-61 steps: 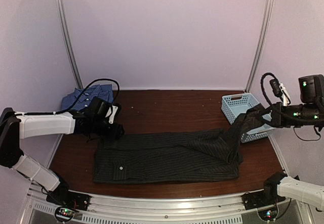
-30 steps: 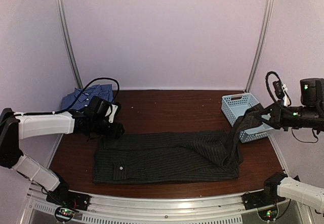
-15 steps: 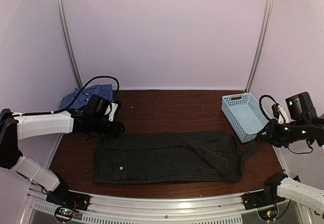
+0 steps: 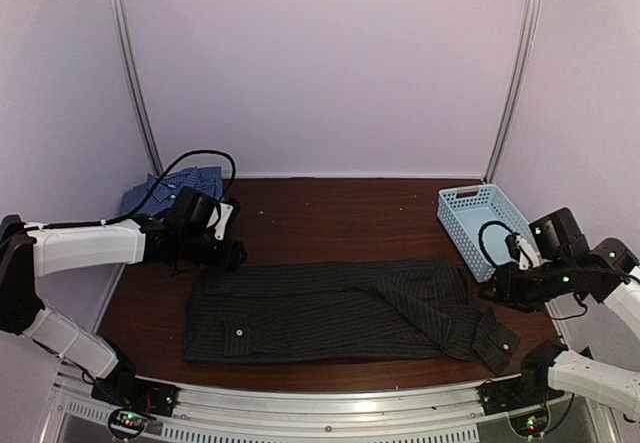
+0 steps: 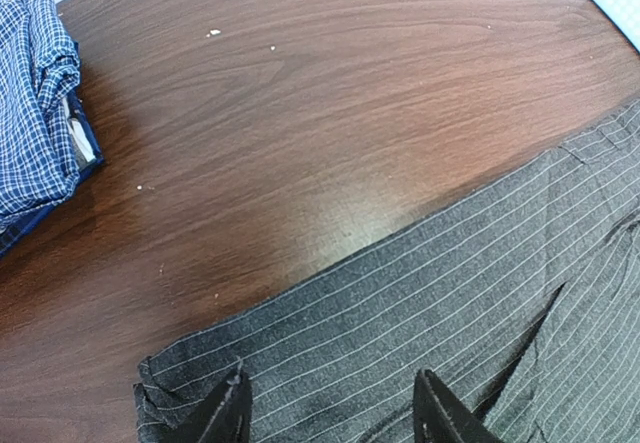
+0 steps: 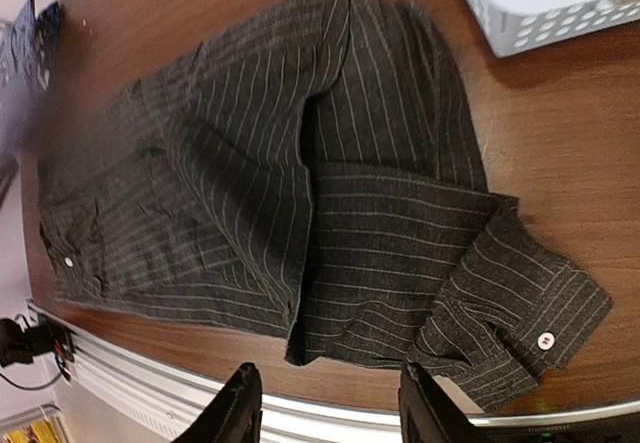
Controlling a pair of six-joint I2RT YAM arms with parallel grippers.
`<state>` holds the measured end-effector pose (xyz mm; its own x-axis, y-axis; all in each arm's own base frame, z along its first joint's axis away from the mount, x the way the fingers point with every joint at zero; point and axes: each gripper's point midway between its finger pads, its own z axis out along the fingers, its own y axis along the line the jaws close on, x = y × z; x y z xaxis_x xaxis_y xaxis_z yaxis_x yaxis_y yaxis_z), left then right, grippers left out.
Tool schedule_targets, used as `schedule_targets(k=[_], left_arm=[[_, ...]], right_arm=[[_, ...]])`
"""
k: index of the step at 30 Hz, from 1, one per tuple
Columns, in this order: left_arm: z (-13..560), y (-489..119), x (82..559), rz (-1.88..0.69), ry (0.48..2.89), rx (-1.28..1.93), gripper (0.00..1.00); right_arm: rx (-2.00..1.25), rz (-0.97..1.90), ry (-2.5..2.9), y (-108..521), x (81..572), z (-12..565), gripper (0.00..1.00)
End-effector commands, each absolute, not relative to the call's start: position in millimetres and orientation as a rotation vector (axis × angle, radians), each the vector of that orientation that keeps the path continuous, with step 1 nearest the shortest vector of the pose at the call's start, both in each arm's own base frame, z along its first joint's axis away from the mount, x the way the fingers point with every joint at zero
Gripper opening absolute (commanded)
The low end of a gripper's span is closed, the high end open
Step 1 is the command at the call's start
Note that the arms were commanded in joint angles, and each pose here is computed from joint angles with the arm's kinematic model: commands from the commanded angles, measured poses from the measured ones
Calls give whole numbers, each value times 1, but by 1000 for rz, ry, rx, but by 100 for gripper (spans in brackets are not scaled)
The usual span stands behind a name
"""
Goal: Fold and stack the long sleeve shirts
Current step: Adjust the sleeve of the rectangle-folded shirt.
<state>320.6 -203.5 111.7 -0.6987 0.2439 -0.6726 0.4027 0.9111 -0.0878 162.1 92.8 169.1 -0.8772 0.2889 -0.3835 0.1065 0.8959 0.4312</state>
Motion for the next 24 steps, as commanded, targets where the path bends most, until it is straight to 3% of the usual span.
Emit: schedule_targets(k=[1, 8, 17, 24], left_arm=[[124, -208, 330, -293, 2321, 464, 56], [115, -208, 331, -280, 2346, 466, 56], [115, -207, 331, -277, 2356, 455, 56], [110, -207, 331, -271, 2368, 460, 56]], right_arm=[[175, 765, 2601, 130, 163, 146, 50], [22, 883, 2608, 182, 155, 120, 60], [47, 426, 2692, 156, 169, 83, 59], [5, 473, 2692, 170, 165, 75, 58]])
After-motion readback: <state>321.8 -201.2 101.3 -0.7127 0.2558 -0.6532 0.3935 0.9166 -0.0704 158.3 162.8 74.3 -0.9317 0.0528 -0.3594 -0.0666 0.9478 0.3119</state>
